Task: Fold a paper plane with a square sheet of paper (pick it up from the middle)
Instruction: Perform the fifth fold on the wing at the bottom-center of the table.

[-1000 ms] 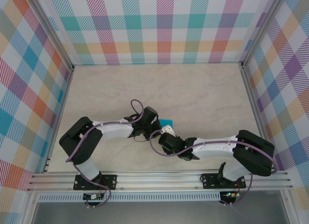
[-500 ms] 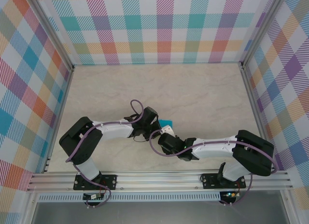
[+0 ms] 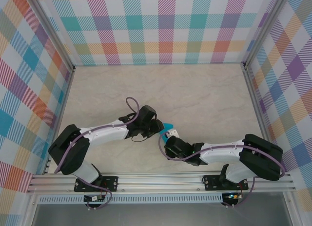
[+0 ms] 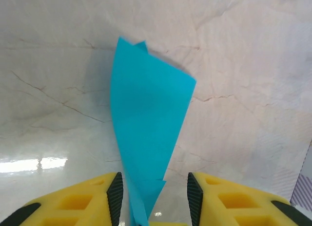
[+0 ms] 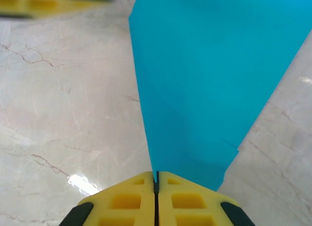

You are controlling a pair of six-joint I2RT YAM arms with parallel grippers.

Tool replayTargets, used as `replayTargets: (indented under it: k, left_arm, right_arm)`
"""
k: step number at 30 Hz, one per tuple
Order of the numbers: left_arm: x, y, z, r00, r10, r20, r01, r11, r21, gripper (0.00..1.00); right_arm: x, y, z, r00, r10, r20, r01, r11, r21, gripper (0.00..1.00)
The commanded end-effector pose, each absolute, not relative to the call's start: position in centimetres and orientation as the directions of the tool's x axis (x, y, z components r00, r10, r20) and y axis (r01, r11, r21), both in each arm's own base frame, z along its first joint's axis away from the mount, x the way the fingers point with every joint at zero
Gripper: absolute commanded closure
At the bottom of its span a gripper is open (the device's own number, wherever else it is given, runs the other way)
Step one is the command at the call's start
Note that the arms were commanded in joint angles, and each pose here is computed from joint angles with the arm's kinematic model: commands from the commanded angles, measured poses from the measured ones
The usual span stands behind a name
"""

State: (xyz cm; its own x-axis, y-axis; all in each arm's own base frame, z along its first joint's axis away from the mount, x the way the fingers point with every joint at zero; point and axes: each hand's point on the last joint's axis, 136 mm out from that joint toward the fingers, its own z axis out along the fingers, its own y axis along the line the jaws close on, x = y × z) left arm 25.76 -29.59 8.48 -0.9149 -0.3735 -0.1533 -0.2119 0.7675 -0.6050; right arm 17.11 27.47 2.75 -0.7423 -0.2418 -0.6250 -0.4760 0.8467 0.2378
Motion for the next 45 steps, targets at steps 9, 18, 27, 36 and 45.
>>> replayTargets:
  k: [9,18,27,36,45]
  left_arm:
    - [25.3,-26.7,8.9,-0.872,-0.449,-0.193,-0.266,0.769,-0.582,0.42]
    - [26.7,-28.6,6.7,-0.921,-0.382,-0.073,-0.263,0.750,-0.607,0.38]
    - [27.6,-31.2,5.9,-0.967,-0.256,-0.018,-0.193,0.773,-0.604,0.46]
    - [27.0,-31.1,4.8,-0.986,-0.165,0.001,-0.138,0.827,-0.545,0.84]
    - [26.7,-31.0,4.9,-0.990,-0.142,-0.001,-0.119,0.833,-0.540,0.95]
  right_arm:
    - [16.9,28.9,3.2,-0.728,-0.245,-0.640,-0.546,0.772,0.325,0.91]
    - [16.6,28.7,3.0,-0.701,-0.302,-0.647,-0.588,0.758,0.283,0.90]
    - [16.5,28.2,2.8,-0.702,-0.314,-0.639,-0.587,0.764,0.269,0.89]
    - [16.1,27.1,3.6,-0.732,-0.285,-0.619,-0.547,0.788,0.283,0.86]
    - [15.2,25.8,3.2,-0.756,-0.307,-0.578,-0.535,0.799,0.274,0.82]
